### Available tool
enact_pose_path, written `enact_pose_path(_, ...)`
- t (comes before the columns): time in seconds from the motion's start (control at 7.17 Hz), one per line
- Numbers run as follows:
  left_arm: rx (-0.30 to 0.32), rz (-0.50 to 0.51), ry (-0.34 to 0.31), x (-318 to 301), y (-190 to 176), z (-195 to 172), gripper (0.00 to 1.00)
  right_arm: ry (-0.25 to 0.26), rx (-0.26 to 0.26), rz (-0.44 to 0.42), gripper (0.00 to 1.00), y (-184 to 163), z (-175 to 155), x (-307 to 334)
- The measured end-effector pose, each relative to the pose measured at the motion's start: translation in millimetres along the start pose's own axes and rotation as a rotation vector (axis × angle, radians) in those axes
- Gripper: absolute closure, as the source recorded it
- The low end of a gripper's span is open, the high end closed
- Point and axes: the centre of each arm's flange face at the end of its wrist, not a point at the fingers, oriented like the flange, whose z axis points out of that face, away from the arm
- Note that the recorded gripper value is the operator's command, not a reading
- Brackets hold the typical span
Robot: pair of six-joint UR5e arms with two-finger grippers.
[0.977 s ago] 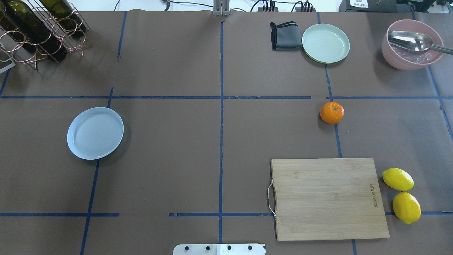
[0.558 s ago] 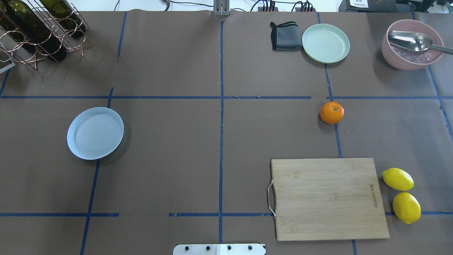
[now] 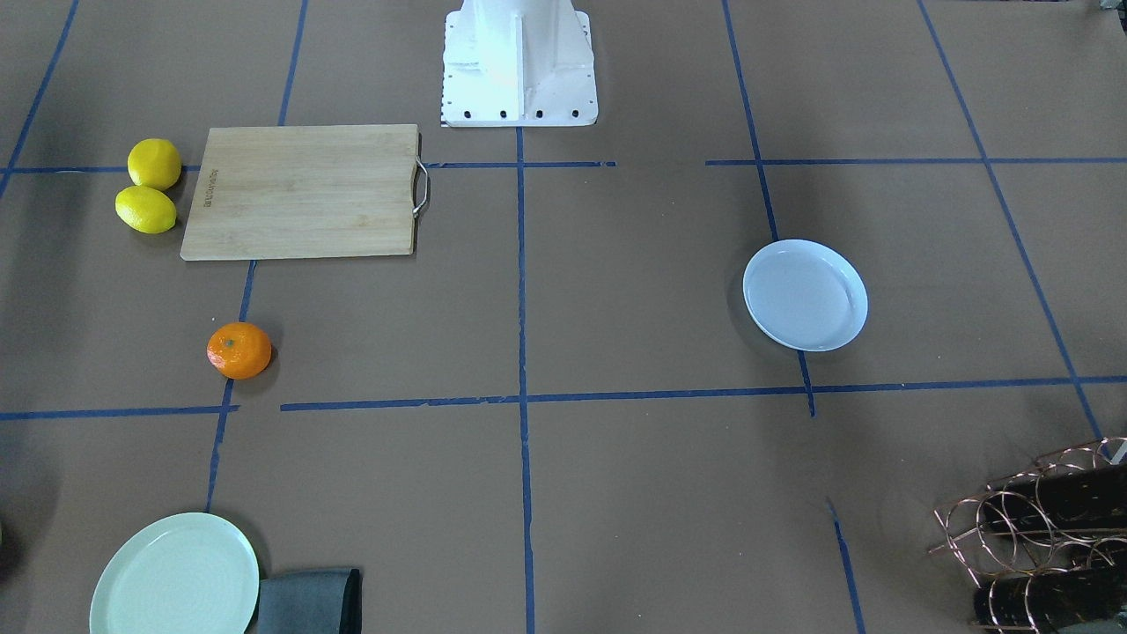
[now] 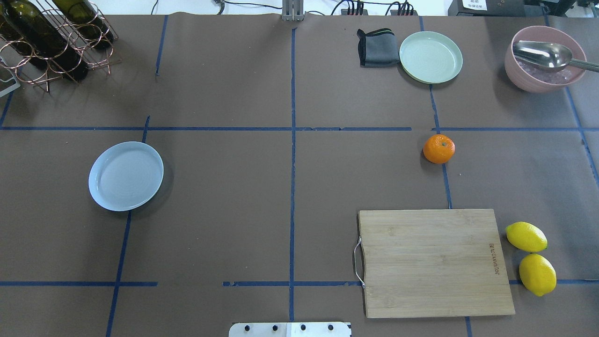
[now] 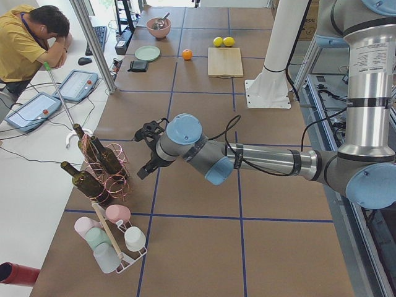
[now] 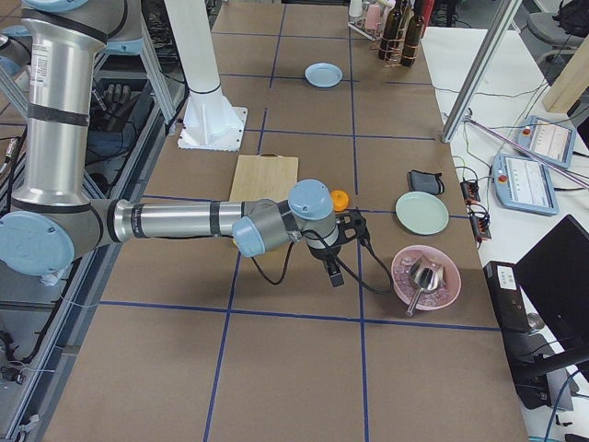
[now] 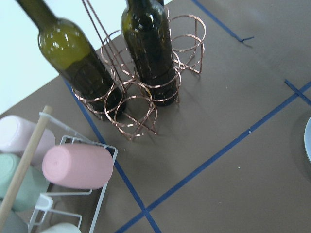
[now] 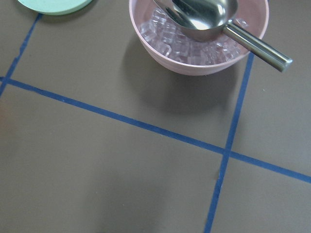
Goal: Pick orange to plate
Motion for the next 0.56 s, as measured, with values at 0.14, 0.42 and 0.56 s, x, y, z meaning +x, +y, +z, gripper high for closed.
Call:
enact_pose_path(0.14,0.034,-0.022,0.035,30,-9,25,0.0,-0.02,0.023,0.016,0.0,-5,6,-15)
enact_pose_path(0.42,0.013,-0.101,0.107,102,-8,97,0.0,-0.053,0.057,0.03,0.0,-5,13,-33)
enact_pose_path(0.56,-0.021,-0.199,0.113,130,1,125,0.0,-0.058,0.061,0.031,0.0,-2,14,-34)
